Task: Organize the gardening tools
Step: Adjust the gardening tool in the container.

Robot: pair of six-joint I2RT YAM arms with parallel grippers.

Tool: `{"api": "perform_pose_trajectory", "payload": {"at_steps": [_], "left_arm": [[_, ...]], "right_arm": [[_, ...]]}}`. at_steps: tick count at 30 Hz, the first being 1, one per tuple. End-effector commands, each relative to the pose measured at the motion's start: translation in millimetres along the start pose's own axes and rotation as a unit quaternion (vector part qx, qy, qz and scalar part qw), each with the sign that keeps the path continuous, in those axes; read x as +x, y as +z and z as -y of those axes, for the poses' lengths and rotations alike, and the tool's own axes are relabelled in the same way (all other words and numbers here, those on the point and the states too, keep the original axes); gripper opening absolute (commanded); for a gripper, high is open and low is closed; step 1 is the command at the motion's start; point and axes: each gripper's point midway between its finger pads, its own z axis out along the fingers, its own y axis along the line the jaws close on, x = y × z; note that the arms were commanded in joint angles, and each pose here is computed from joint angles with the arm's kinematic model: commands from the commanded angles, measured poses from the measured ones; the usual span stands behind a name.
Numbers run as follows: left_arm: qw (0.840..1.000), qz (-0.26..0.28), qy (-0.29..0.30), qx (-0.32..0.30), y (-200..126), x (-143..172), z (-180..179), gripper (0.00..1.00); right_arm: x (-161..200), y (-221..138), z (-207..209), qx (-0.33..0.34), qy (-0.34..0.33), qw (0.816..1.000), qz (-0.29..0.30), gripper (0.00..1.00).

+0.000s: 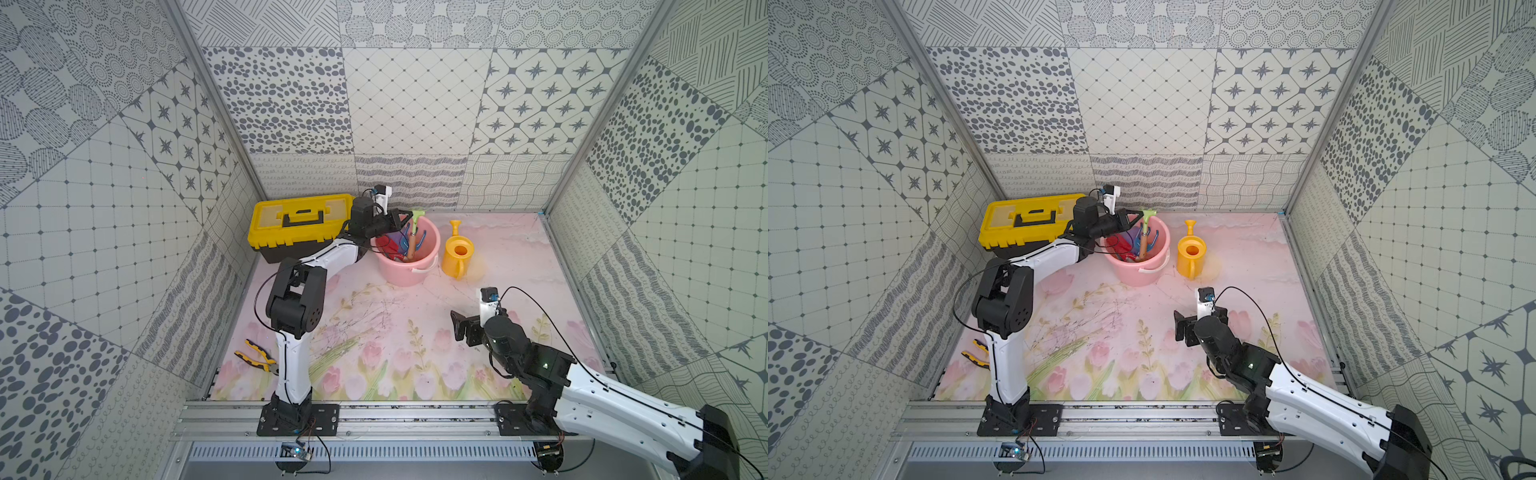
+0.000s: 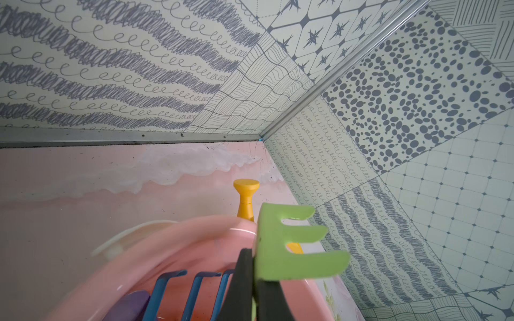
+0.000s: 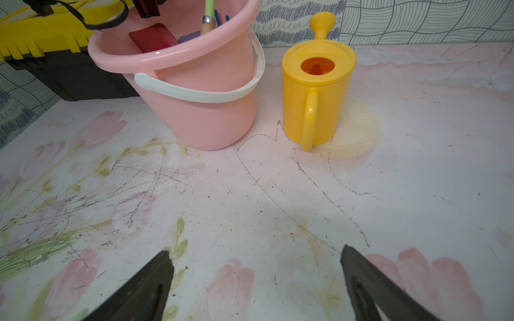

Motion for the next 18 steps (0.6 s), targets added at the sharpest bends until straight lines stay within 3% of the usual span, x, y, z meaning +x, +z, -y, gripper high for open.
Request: {"api": "perform_pose_trajectory", "payload": {"at_steps": [1, 5, 6, 8, 10, 18], "left_arm": [[0.990, 0.086, 0.029, 0.109, -12, -28, 50, 0.00], [0.989, 0.086, 0.036, 0.116, -12, -22, 53, 0.00], [0.988, 0.088, 0.037, 0.119, -13, -23, 55, 0.07], [0.988, 0.089, 0.039, 0.118, -15, -23, 57, 0.37], [0.988, 0.089, 0.048, 0.115, -17, -24, 59, 0.54], [0.988, 0.094, 0.074, 0.098, -34, -35, 71, 0.57]], "right_arm": [[-11, 0, -4, -0.007, 0.002, 1.000, 0.017, 0.97], [-11, 0, -4, -0.007, 0.001, 1.000, 0.018, 0.97], [-10, 0, -4, -0.007, 0.000, 1.000, 0.017, 0.97], [-10, 0, -5, -0.007, 0.000, 1.000, 0.016, 0.97], [-9, 1, -4, -0.007, 0.000, 1.000, 0.015, 0.97], [-12, -1, -5, -0.011, 0.003, 1.000, 0.020, 0.97]]}}
